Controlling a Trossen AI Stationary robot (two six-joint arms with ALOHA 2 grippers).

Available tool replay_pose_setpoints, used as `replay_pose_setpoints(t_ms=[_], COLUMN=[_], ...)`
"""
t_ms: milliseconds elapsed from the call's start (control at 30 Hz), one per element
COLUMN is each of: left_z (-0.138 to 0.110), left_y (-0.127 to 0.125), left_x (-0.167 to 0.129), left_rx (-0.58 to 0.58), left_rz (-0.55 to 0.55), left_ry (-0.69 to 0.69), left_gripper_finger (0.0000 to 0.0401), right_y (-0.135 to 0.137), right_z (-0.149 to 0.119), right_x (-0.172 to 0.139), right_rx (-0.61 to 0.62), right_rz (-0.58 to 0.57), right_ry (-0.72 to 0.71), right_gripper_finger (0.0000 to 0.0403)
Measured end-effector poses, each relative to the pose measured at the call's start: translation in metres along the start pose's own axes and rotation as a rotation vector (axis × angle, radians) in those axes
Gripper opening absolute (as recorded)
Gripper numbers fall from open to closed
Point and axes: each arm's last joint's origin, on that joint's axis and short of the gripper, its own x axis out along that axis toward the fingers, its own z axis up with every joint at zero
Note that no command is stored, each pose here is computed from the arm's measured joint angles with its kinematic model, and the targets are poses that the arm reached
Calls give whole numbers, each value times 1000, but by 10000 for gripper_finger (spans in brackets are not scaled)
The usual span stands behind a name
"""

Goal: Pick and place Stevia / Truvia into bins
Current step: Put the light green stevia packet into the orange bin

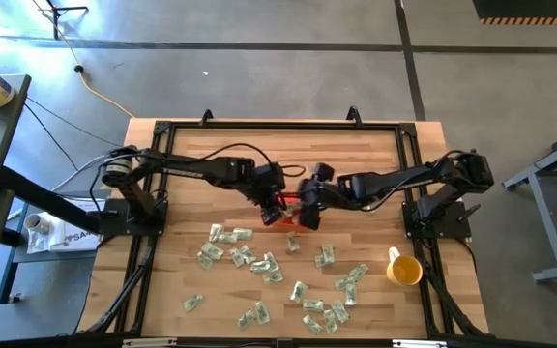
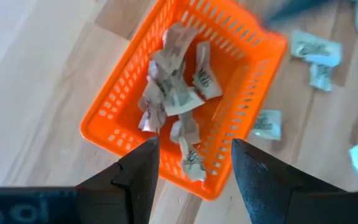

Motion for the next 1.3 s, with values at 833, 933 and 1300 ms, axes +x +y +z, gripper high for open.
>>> replay_pose_setpoints(t_ms=[833,933,1300], left_z=[-58,-65,-78], left_y=[5,2,-15], left_x=[-146,-152,-156], left_rx=[-57,-76,-112], left_rz=[202,231,256], left_ry=[-6,-2,-25], left_gripper_finger=[232,232,232], right_y=[-35,-40,-73], right_z=[-126,-130,-124], right_x=[19,23,38], right_rx=[-170,-157,-26], right_rz=[27,25,95], right_ry=[526,527,496], right_gripper_finger=[236,236,236])
